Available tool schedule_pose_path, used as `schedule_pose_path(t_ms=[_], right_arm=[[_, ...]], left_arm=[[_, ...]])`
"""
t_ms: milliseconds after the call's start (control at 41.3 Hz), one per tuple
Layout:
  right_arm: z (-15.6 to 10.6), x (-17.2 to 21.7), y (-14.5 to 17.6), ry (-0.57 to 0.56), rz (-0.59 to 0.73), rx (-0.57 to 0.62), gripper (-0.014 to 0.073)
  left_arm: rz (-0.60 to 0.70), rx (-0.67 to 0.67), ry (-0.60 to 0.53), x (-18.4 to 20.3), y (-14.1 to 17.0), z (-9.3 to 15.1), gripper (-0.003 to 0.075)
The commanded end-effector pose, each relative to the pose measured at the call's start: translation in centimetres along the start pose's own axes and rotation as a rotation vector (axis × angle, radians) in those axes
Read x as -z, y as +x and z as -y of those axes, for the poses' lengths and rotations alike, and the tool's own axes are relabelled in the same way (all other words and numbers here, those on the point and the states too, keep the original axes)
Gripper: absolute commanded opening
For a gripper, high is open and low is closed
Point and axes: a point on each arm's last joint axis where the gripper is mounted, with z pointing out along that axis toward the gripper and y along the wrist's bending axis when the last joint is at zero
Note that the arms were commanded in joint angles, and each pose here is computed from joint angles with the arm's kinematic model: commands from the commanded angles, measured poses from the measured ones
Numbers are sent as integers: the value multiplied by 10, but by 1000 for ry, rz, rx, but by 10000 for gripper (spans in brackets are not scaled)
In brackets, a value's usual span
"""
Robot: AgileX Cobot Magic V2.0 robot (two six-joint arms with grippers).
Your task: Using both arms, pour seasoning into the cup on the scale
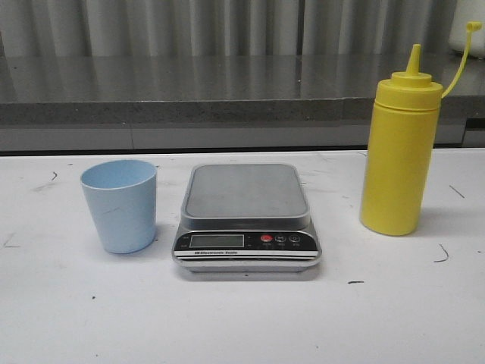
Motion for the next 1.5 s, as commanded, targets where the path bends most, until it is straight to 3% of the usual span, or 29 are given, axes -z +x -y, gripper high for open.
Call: schedule_pose_path(t_ms=[0, 653, 774, 871, 1065, 1307, 1476], right_arm=[[0, 2, -11, 2, 110, 6, -68], [0, 2, -12, 3, 118, 6, -68], [0, 3, -19, 4, 175, 6, -68], [-1, 6, -34, -1, 193, 6, -68], [-7, 23, -91, -11, 196, 54, -68], [-11, 24, -155, -4, 108, 88, -68], [-11, -1, -162, -2, -88, 87, -68]], left_arm=[[73, 7, 11, 1, 0, 0, -20], [75, 7, 11, 1, 0, 0, -20], [167, 7, 16, 2, -9, 1, -20], [231, 7, 20, 5, -25, 2, -20], [294, 8, 24, 18, -88, 5, -20], [75, 7, 11, 11, -159, 9, -20], [-61, 7, 3, -12, -170, 10, -20]])
